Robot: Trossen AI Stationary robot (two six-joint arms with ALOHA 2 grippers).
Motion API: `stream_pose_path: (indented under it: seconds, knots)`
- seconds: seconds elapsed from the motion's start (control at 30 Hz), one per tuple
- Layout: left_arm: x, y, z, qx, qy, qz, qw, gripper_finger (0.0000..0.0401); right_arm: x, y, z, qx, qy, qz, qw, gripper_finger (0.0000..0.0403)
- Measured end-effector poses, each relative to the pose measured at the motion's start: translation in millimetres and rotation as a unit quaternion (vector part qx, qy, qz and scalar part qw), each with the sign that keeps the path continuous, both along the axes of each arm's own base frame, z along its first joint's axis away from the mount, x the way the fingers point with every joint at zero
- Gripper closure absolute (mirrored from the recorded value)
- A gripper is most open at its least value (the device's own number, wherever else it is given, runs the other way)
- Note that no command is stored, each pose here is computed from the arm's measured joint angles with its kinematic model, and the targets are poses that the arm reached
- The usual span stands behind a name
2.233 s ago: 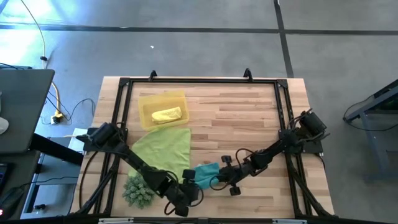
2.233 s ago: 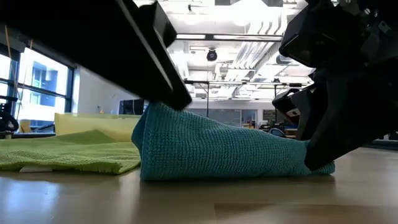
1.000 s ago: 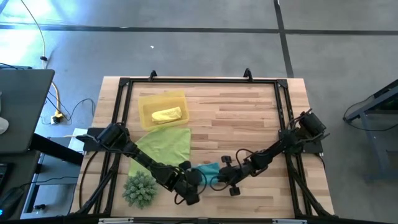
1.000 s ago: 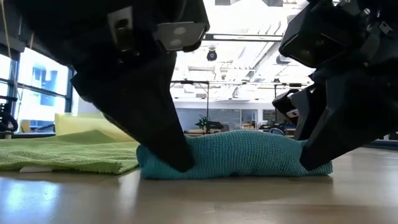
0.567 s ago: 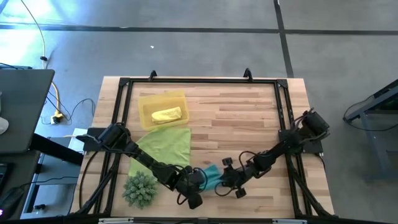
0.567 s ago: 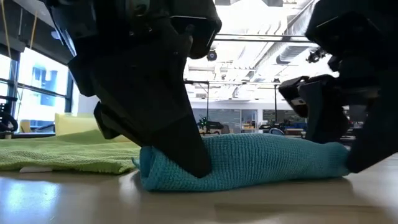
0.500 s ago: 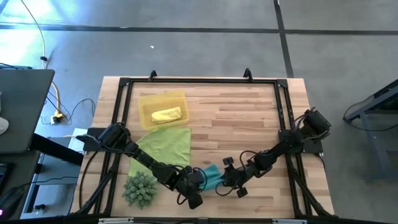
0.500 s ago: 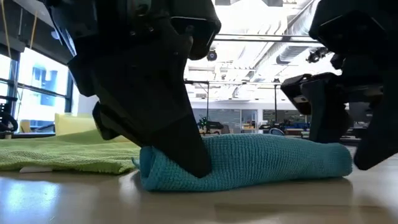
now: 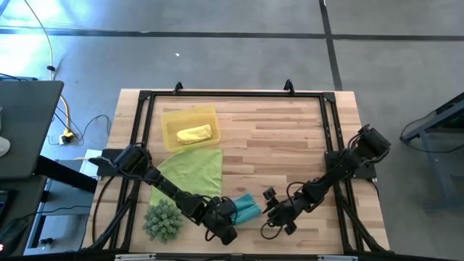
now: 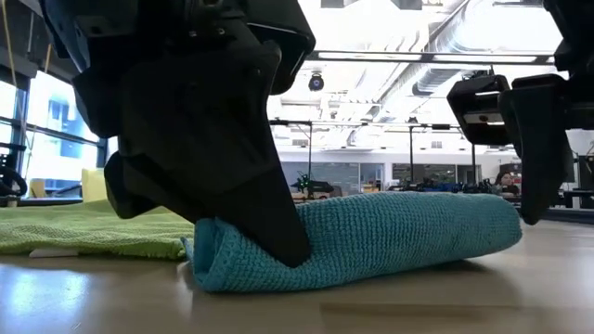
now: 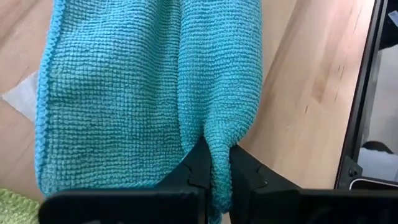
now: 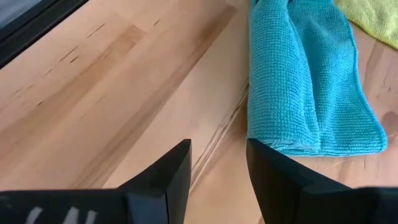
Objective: Roll microfiber towels into tight, uniform cylinder then place into a basket
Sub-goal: Roll the blue microfiber towel
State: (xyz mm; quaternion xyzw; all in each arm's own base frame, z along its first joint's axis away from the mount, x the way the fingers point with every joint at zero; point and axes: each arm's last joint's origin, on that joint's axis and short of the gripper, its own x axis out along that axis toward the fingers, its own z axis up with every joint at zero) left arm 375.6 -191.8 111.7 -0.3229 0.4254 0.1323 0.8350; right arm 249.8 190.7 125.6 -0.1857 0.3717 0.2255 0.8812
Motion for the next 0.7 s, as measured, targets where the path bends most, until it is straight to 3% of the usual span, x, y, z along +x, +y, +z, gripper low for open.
stream_pose_path:
  seconds: [0.17,0.43,0.7]
  knots:
    - [0,-1,0,-0.001,-0.004,-0.004,1.0,0.0389,0,0,1,-0.009,-0.007,0.009,1.0,0.0257]
    - [5,4,1,0.015,0.0,-0.163,0.986,0.0389,3,-3,2,-0.079,-0.047,0.015,0.996,0.0257]
    - [16,31,0,0.015,-0.008,-0.282,0.959,0.0389,8,-12,7,-0.095,-0.061,-0.027,0.993,0.0257]
